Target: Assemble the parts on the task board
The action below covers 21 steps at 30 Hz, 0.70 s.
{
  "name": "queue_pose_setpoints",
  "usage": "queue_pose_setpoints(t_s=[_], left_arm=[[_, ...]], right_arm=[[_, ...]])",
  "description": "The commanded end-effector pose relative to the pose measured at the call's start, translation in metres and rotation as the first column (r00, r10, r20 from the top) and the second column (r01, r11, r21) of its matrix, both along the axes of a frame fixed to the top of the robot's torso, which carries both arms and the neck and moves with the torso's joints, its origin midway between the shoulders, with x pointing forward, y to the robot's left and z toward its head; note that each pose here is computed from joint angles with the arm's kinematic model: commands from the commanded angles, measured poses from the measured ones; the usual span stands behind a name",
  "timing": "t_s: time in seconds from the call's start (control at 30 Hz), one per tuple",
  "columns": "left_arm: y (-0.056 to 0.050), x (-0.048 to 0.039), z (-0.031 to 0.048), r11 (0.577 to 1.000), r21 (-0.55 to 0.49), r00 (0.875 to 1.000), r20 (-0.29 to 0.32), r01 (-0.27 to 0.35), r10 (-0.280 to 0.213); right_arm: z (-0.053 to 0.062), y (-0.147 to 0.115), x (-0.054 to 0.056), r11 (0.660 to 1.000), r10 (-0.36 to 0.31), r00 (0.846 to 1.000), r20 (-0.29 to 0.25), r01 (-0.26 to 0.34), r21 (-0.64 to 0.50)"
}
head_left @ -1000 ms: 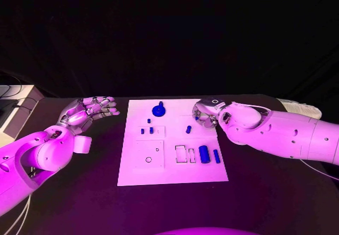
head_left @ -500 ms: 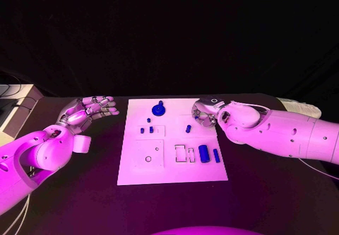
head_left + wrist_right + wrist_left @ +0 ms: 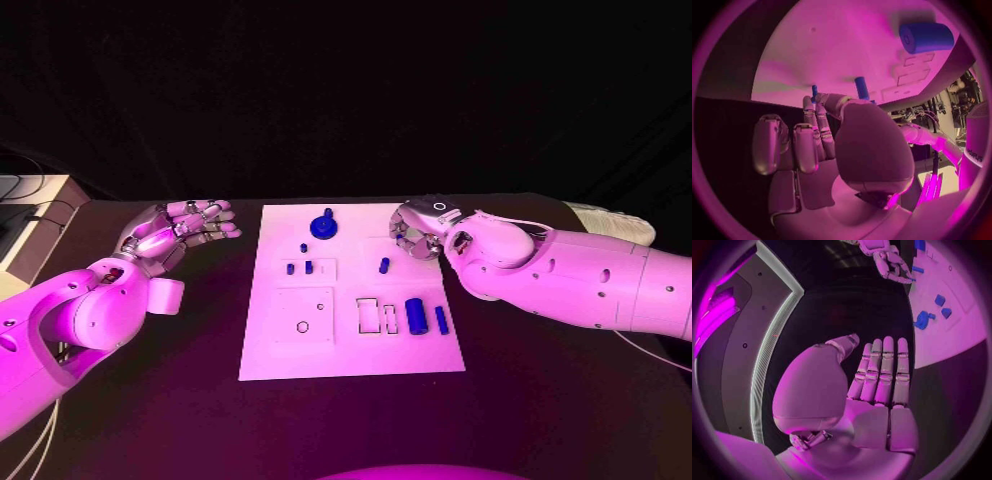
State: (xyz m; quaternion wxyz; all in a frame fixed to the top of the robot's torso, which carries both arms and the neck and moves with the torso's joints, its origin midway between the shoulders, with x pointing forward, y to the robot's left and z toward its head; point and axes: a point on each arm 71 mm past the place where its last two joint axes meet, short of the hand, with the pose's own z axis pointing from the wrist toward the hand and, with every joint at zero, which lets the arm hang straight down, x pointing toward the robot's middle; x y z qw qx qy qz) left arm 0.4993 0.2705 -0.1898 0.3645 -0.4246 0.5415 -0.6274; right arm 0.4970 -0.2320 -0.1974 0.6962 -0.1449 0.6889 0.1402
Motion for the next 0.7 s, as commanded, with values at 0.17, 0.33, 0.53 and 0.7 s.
queue_pose_setpoints(t_s=[0.17, 0.33, 0.53, 0.7], left_arm=[[0.002, 0.0020, -0.0016, 1.000, -0.001, 1.000, 0.003, -0.004, 0.004], [0.003, 0.0030, -0.0027, 1.000, 0.000, 1.000, 0.001, -0.009, 0.009], [0.000, 0.0036, -0.0034, 1.000, -0.004, 1.000, -0.002, -0.006, 0.006], [-0.005, 0.0034, -0.0035, 1.000, -0.011, 1.000, -0.003, 0.005, -0.005]], right_arm=[[0.021, 0.002, -0.005, 0.996, 0.012, 0.995, 0.102, -0.020, 0.084], [0.030, 0.003, -0.010, 0.993, 0.020, 0.994, 0.108, -0.032, 0.116], [0.036, 0.019, -0.023, 0.983, 0.065, 0.994, 0.089, -0.079, 0.164], [0.037, 0.042, -0.036, 0.972, 0.131, 0.989, 0.067, -0.141, 0.190]])
